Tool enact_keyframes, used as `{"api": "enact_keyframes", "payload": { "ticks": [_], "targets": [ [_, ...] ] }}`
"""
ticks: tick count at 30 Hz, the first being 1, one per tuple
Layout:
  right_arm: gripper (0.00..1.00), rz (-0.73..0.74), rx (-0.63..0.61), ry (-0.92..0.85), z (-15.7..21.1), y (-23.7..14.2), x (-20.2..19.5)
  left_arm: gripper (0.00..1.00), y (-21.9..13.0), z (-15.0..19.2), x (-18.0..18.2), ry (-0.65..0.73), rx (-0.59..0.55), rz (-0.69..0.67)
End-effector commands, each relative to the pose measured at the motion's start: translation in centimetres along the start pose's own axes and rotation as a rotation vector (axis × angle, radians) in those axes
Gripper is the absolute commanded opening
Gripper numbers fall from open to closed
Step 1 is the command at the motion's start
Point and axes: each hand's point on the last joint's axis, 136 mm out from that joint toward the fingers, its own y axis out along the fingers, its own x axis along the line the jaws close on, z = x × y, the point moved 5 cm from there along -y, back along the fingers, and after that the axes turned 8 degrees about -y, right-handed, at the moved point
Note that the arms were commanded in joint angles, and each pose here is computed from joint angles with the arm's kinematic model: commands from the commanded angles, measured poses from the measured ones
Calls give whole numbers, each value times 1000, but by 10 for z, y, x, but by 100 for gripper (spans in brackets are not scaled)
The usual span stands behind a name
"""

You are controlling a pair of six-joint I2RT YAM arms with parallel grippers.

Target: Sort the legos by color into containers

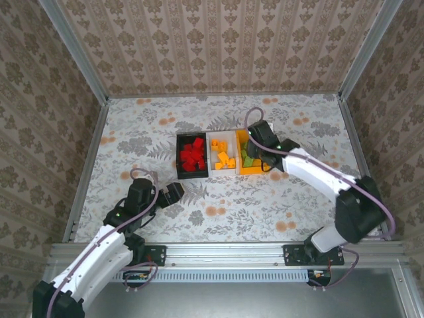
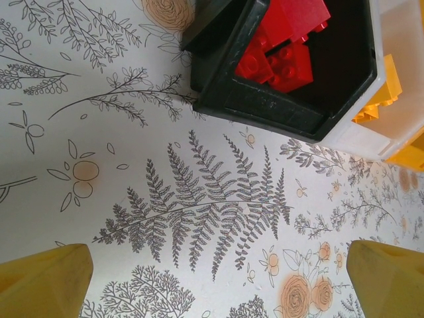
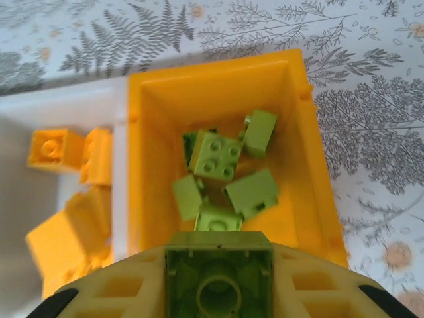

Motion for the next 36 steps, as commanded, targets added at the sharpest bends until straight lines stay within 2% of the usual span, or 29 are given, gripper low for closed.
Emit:
{"api": "enact_keyframes", "payload": {
  "ticks": [1,5,7,9,12,17,21,23,24,25,29,36],
  "targets": [
    [34,22,31,-3,-14,23,-2,100,-4,-2,-2,-23,-3,10],
    [48,29,31,21,-34,39,-2,100,-8,-4,-5,-13,-12,7],
    [60,15,4,35,-45,38,-1,100,-9,-7,-7,-10,-21,9],
    [67,4,-30,46,-54,31,-1,100,-11,-10,-10,-3,-31,10],
    [69,-27,-76,69,-62,12,-1,100,-14,-15,-15,11,-51,13],
    [70,-126,-149,114,-43,-21,-1,100,-22,-36,-29,61,-127,-7],
    [72,-188,-222,109,-20,-49,1,100,-30,-68,-47,147,-248,-69],
    [75,-172,-257,97,-7,-59,1,100,-32,-86,-55,203,-322,-116],
    [78,-154,-280,91,-2,-64,0,100,-32,-96,-57,231,-364,-145],
    [99,-137,-294,86,4,-67,-1,100,-31,-104,-60,255,-402,-172],
    [100,-69,-337,137,23,-72,-9,100,-24,-137,-60,306,-496,-305],
    [100,37,-316,235,48,-69,-33,100,-16,-201,-23,293,-534,-504]
  ]
}}
